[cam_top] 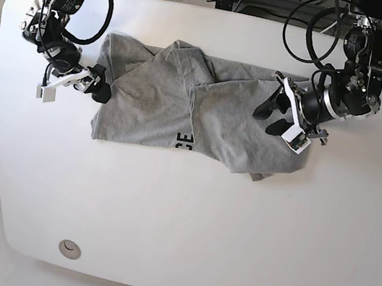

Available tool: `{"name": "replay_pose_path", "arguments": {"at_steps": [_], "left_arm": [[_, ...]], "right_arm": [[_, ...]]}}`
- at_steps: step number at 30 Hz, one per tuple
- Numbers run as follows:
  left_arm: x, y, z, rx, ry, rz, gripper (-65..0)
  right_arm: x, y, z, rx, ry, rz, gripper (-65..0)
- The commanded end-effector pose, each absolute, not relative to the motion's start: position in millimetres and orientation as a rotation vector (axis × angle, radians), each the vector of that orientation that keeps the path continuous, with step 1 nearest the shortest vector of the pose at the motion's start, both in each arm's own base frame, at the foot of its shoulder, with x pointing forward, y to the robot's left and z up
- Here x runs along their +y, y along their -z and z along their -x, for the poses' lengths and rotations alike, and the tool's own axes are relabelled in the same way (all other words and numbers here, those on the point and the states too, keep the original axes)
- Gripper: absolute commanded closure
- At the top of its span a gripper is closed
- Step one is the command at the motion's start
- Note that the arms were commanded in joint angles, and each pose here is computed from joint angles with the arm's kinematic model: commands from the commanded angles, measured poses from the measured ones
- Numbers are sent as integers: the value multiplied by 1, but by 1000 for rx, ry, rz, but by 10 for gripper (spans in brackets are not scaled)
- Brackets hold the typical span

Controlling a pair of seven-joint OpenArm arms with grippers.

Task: Fold the T-shirt properly
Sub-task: 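Lower the right gripper and pinch the shirt's printed side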

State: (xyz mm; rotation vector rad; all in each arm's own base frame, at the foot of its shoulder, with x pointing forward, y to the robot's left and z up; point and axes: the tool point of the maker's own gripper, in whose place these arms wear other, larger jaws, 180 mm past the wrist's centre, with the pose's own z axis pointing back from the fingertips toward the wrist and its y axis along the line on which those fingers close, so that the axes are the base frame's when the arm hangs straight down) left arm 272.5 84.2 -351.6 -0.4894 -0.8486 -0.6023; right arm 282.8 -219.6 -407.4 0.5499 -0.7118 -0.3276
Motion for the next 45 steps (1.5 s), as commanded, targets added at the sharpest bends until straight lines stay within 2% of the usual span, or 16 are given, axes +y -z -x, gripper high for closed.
{"name": "replay_pose_path", "arguments": {"at_steps": [1,14,28,31,34,40,45], "left_arm": [[82,337,-280,-904,607,501,-256],[82,336,-281,-907,608,501,-256],[83,337,-280,-905,606,500,-256],[83,337,-280,-905,606,500,-256],[83,337,-280,-905,606,500,-256],[83,337,-280,-905,606,500,-256],[83,337,-280,-905,606,500,-256]], "right_arm": [[-219,401,-288,-725,296,-542,-460],[-169,410,-288,-672,230,-621,-456],[-151,403,-292,-674,164,-634,-438],[-143,402,-292,-670,138,-642,-382],[-134,403,-291,-656,115,-652,-272],[-123,404,-291,-648,104,-668,0],[-126,404,-291,-650,107,-663,-1]]}}
